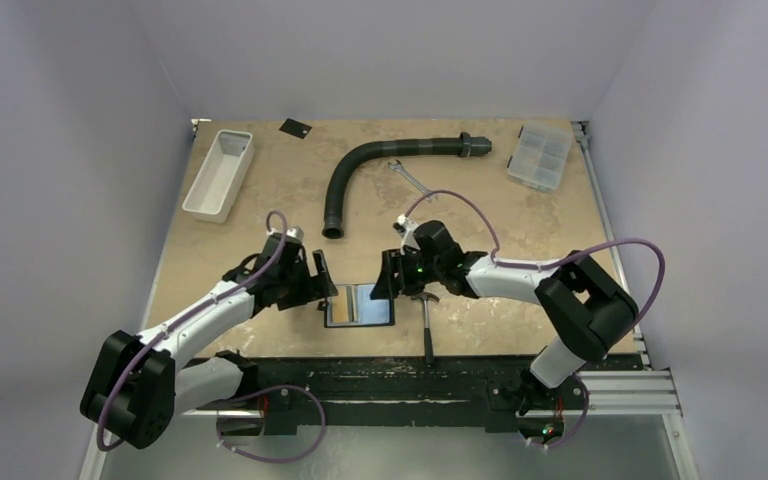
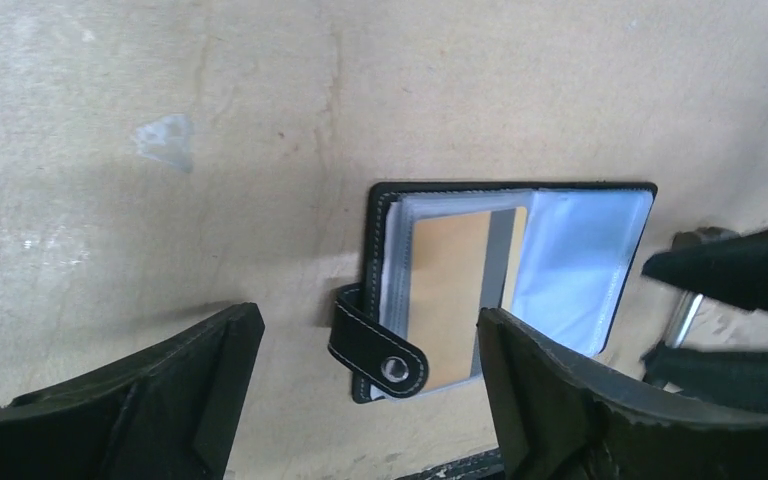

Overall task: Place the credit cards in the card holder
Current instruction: Close the card holder at the center of the board.

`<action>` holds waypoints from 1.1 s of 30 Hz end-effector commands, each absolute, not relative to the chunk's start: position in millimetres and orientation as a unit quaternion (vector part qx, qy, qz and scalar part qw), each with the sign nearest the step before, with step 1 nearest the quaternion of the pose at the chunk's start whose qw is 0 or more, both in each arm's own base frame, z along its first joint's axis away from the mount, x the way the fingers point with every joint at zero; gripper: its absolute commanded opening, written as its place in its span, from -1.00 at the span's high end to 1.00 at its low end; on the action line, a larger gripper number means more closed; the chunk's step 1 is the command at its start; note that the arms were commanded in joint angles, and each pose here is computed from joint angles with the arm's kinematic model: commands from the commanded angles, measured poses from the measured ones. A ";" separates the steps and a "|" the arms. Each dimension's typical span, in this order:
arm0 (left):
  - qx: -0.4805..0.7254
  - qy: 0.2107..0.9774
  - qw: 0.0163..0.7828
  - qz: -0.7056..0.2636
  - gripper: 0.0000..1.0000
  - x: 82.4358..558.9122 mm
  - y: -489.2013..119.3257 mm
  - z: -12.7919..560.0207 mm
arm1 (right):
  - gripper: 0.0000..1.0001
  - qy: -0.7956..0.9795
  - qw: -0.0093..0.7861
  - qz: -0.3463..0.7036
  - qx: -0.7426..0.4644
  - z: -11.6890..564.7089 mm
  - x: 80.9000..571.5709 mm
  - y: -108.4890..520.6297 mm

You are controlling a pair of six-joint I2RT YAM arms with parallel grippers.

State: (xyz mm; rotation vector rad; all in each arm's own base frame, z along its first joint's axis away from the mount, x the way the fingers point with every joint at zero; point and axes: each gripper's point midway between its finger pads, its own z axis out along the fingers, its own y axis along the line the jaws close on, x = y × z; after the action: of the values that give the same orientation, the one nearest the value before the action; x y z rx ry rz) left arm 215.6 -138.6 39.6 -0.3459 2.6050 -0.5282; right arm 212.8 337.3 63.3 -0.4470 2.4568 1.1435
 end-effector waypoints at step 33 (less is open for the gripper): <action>-0.105 0.950 0.277 -0.099 0.98 202.5 -135.0 33.5 | -0.26 0.914 0.251 0.287 -0.140 81.4 219.1 326.6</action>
State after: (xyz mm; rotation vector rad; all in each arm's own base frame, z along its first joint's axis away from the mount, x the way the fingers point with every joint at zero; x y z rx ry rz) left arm 197.6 -131.1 27.2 -0.2718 2.5914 -0.2273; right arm 218.4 320.1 58.1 -0.3691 2.5346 0.8182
